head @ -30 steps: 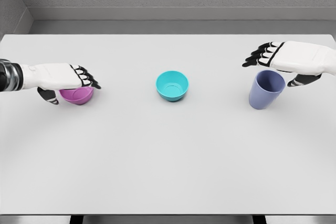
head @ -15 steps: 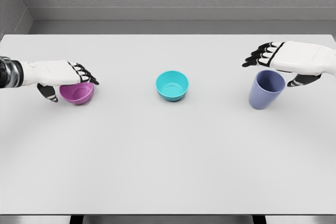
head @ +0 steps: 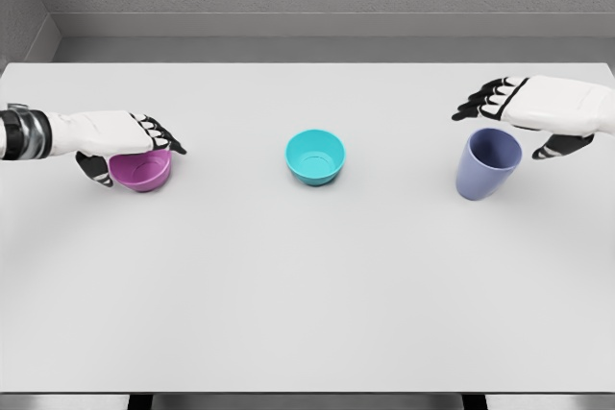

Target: Stacking bowl and cup with both arms

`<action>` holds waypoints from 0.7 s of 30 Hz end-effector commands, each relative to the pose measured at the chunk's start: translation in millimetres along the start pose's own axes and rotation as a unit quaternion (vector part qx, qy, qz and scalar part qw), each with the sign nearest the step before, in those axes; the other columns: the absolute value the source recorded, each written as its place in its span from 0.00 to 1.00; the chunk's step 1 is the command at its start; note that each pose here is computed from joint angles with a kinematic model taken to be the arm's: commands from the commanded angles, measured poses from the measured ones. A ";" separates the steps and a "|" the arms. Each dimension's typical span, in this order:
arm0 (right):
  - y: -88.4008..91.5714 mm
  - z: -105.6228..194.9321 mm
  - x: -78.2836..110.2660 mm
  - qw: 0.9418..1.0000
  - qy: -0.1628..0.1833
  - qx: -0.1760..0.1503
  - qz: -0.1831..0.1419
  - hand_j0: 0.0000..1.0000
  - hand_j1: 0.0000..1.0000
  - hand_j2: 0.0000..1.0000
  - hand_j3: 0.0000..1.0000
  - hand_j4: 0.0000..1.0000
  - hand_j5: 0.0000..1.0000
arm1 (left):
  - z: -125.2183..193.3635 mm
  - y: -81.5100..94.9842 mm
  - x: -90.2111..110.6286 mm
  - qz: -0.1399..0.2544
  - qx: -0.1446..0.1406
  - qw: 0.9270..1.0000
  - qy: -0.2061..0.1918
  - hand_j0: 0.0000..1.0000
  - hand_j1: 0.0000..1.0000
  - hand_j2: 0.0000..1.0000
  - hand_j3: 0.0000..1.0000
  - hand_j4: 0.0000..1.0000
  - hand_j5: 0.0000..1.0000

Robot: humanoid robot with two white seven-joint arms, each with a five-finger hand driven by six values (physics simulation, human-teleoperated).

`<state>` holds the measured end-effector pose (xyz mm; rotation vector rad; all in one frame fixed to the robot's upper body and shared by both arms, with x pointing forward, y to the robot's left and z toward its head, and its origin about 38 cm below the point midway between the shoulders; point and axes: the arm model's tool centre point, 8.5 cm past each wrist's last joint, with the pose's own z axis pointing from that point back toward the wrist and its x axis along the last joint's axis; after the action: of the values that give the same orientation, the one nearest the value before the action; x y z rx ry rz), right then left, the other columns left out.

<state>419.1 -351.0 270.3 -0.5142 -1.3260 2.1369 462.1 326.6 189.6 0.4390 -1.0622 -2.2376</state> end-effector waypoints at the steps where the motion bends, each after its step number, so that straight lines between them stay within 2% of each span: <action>1: 0.6 0.8 -1.6 1.000 0.002 -0.001 -0.004 1.00 1.00 1.00 1.00 1.00 1.00 | -0.8 0.3 0.0 0.000 0.000 1.000 0.001 1.00 1.00 1.00 1.00 1.00 1.00; 8: 8.2 -5.7 -2.2 1.000 -0.001 0.006 -0.013 1.00 1.00 1.00 1.00 1.00 1.00 | -1.1 -0.2 0.1 -0.001 -0.001 1.000 0.001 1.00 1.00 1.00 1.00 1.00 1.00; 21: 4.5 -8.4 -3.7 1.000 0.001 0.003 -0.010 1.00 1.00 1.00 1.00 1.00 1.00 | -3.7 -5.0 -3.1 0.005 -0.007 1.000 0.005 1.00 1.00 1.00 1.00 1.00 1.00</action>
<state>425.0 -350.0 262.2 -0.5001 -1.3121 2.1294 463.6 327.9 185.4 0.4410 -1.0423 -2.2398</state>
